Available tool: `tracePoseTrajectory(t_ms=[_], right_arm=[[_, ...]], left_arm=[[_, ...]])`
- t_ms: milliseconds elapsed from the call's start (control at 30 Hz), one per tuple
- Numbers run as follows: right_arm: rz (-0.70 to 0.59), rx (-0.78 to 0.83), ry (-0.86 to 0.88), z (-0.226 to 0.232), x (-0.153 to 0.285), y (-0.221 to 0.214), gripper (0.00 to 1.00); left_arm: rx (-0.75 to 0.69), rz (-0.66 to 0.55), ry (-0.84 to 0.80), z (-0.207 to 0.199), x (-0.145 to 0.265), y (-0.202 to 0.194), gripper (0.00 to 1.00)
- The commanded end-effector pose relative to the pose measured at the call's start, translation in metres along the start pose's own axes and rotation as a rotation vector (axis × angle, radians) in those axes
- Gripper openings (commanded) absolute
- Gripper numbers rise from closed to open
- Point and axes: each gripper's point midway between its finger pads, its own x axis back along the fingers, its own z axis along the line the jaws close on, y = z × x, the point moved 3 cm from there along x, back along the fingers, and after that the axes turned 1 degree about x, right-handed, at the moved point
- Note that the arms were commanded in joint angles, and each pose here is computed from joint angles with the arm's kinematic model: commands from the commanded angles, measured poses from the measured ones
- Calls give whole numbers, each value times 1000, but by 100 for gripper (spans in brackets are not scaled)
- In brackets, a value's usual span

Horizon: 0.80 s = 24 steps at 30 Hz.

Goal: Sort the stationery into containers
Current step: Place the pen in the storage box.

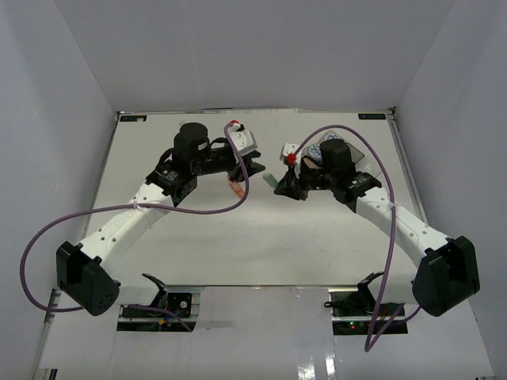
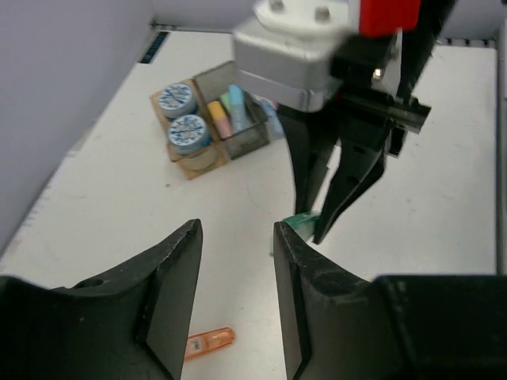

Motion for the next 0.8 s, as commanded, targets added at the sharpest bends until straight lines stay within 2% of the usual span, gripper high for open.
tracePoseTrajectory(t_ms=[0,67,133,167,333,400,567,767], right_arm=[[10,-46,-95,-15,8,-17,8],[50,-100,-166,-24,13,-32,8],[101,-190,-317,-45,25,-46,8],[118,-232,-371,-51,30,-52,8],[136,-554,-821,-97,91,-86,8],[141,-646,-939,-106,115,-103,8],[94,-901,-1140,-121,163,-141,10],[107,-1035,-1187,-142,170,-167,16]], left_arm=[[-25,-102,200,26,28,33,52],[8,-103,237,32,33,24,58],[69,-94,301,38,38,14,64],[84,-102,341,42,40,6,72],[275,-56,629,65,60,-36,89],[338,-23,689,66,66,-55,98],[421,43,885,77,84,-93,98],[445,87,918,79,86,-106,98]])
